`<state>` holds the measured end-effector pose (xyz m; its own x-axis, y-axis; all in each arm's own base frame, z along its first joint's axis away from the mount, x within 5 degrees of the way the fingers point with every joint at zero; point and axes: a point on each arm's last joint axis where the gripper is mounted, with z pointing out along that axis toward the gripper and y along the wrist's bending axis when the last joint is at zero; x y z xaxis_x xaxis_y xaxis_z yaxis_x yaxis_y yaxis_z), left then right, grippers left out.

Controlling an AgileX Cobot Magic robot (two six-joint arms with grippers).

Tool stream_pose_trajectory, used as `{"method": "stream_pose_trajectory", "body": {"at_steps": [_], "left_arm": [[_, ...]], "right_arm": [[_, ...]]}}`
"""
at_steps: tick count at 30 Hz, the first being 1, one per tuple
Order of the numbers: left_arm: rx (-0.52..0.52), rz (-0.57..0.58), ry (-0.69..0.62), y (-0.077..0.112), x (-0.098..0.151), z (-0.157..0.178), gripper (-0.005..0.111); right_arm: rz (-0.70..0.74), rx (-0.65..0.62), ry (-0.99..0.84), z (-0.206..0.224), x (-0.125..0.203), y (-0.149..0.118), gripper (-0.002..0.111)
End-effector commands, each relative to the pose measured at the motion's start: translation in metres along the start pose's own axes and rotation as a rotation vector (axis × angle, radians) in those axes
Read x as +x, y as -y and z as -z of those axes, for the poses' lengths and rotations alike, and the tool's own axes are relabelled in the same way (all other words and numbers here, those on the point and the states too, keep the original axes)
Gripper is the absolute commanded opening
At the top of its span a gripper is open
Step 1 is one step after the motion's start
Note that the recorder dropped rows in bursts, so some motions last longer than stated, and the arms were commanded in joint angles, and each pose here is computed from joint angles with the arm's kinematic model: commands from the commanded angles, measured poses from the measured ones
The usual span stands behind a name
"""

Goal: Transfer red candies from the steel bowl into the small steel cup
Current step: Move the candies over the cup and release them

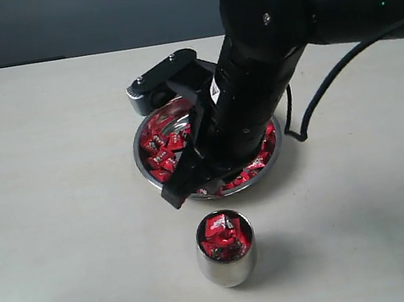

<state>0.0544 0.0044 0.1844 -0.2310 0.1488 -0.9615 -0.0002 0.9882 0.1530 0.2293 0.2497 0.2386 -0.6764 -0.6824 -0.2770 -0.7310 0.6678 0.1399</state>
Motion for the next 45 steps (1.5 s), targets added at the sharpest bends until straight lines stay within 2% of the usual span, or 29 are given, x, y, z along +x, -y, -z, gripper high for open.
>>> {"method": "stream_pose_trajectory", "body": {"at_steps": [1, 7, 18, 25, 27, 30, 32, 45], "left_arm": [[0.0, 0.006, 0.012, 0.0, -0.001, 0.0, 0.0], [0.0, 0.006, 0.012, 0.0, -0.001, 0.0, 0.0], [0.0, 0.006, 0.012, 0.0, -0.001, 0.0, 0.0], [0.0, 0.006, 0.012, 0.0, -0.001, 0.0, 0.0], [0.0, 0.006, 0.012, 0.0, -0.001, 0.0, 0.0], [0.0, 0.006, 0.012, 0.0, -0.001, 0.0, 0.0], [0.0, 0.006, 0.012, 0.0, -0.001, 0.0, 0.0], [0.0, 0.006, 0.012, 0.0, -0.001, 0.0, 0.0]], "right_arm": [[-0.007, -0.043, -0.064, 0.006, 0.008, -0.006, -0.001], [0.05, -0.057, -0.094, 0.001, 0.011, -0.024, -0.001], [0.039, -0.043, -0.223, -0.042, 0.011, -0.017, -0.001], [0.04, -0.041, -0.224, -0.042, 0.011, -0.017, -0.001], [0.042, -0.042, -0.223, -0.042, 0.011, -0.017, 0.006], [0.052, -0.044, -0.23, -0.041, 0.012, -0.017, 0.022], [0.057, -0.046, -0.243, -0.041, 0.013, -0.017, 0.028], [0.096, -0.018, -0.139, -0.005, 0.013, -0.019, 0.029]]}}
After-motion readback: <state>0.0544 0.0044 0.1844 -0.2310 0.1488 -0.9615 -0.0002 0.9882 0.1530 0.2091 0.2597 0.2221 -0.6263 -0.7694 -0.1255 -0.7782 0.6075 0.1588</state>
